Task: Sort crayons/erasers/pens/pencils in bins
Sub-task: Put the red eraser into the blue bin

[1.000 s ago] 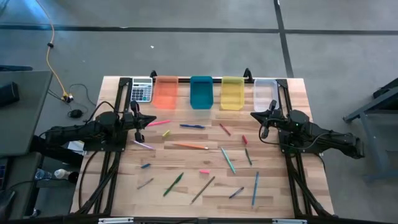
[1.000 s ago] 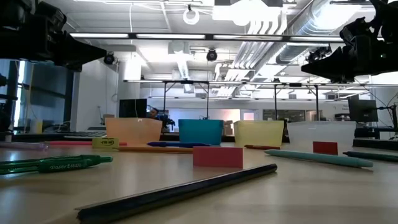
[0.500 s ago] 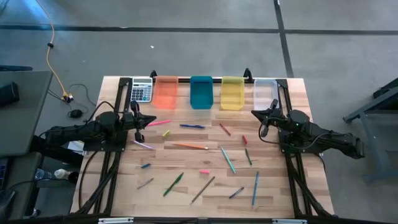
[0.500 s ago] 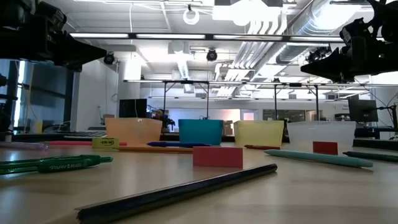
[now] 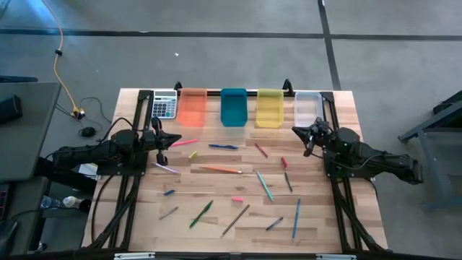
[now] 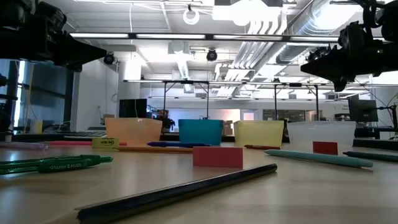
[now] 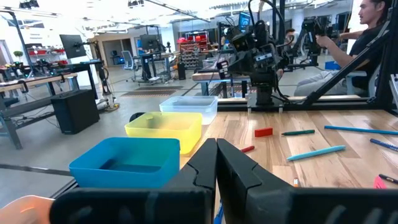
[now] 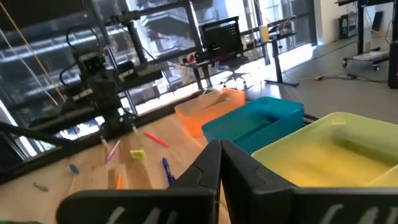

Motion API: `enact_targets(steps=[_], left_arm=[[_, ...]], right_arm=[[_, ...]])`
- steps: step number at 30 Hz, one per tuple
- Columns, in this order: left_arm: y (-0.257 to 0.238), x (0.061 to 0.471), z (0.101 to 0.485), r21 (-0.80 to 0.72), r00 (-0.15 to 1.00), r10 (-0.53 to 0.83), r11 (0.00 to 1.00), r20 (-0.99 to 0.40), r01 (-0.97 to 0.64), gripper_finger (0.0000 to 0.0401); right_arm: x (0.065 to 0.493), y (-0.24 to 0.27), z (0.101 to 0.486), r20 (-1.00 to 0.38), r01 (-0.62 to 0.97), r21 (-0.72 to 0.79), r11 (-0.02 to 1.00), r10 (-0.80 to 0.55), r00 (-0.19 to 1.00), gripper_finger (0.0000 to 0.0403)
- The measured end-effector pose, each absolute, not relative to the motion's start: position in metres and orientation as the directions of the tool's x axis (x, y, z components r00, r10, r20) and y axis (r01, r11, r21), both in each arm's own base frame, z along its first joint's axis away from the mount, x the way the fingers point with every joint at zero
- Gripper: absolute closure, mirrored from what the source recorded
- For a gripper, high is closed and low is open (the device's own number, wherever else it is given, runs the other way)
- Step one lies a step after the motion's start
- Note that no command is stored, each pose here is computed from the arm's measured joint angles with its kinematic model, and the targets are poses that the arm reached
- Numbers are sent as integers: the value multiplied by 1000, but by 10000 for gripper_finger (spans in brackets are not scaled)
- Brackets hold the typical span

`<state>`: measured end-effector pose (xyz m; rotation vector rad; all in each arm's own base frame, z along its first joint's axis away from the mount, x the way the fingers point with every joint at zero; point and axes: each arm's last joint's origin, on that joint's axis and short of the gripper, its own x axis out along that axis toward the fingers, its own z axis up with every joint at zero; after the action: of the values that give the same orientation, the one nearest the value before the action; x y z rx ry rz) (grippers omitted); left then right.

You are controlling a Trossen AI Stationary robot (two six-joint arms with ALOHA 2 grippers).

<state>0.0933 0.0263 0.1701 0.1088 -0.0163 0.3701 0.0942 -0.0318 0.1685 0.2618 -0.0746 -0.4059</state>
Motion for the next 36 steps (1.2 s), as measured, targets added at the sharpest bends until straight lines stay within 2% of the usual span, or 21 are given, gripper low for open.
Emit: enact_targets(steps=[6,8,11,16,26,30,36], left_arm=[[26,93,170,103,932,360,927,36,-362,401],[26,93,170,103,932,360,927,36,-362,401],[26,93,170,103,932,360,927,36,-362,401],[26,93,170,103,932,360,927,36,-362,401],[26,93,170,103,932,360,927,36,-362,401],[26,93,170,103,932,360,927,37,-362,401],[26,93,170,103,932,360,927,36,-362,401]], right_arm=[[93,-32,183,168,352,276,895,-405,899,402],[92,-30,187,214,306,260,916,-364,907,402],[92,-29,191,226,244,274,930,-309,924,402],[93,-28,199,219,240,276,931,-304,927,402],[117,-30,209,7,368,288,884,-386,922,402],[131,-29,210,-134,443,317,839,-423,896,402],[152,-23,218,-325,498,357,790,-395,859,402]])
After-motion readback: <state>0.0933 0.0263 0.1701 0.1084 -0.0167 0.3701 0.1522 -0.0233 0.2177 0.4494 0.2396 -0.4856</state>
